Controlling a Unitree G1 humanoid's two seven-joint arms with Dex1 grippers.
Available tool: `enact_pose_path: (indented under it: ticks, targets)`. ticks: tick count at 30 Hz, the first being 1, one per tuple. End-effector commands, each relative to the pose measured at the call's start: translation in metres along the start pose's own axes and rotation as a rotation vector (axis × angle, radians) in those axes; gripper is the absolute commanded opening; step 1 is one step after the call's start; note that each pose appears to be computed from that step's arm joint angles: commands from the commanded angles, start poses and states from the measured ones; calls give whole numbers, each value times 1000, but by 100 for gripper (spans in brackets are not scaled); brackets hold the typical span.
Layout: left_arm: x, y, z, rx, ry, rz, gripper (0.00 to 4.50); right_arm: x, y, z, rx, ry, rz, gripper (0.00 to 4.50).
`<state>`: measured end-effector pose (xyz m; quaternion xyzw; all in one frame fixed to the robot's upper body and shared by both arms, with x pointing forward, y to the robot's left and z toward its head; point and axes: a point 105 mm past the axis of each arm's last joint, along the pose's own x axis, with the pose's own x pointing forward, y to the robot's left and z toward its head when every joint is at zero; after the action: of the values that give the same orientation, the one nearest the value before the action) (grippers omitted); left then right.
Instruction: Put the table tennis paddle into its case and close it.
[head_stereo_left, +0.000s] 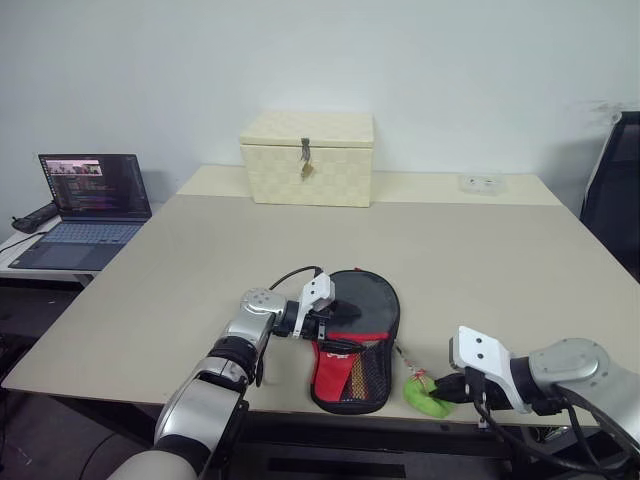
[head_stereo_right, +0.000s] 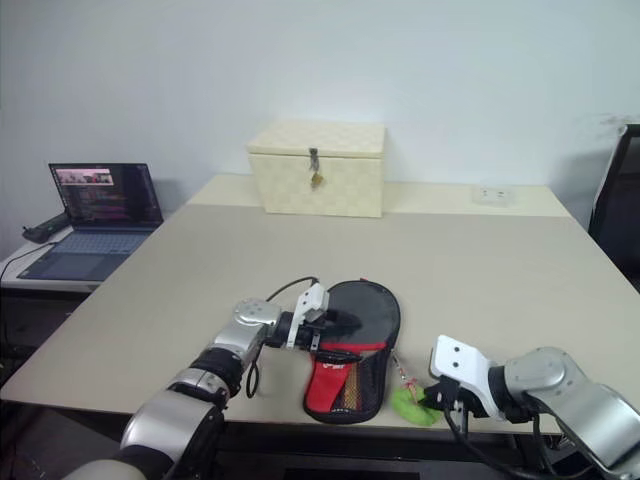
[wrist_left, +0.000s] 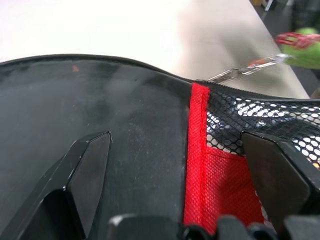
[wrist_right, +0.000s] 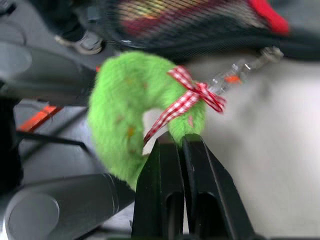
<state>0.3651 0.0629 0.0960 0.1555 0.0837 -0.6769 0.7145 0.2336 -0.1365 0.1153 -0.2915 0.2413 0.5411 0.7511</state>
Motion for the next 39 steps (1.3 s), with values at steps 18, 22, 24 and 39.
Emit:
enact_pose_path:
  ticks: [18, 22, 24, 39]
  targets:
    - [19, -2, -12, -27, 56, 19, 450, 7, 99, 28, -69, -87, 384, 1]
    - [18, -1, -13, -20, 60, 27, 450, 13, 94, 30, -65, -94, 355, 1]
    - [18, 0, -13, -17, 61, 35, 450, 14, 87, 29, -56, -86, 334, 1]
    - [-2, 10, 8, 29, -59, 110, 450, 2, -9, 41, 3, -201, -40, 165]
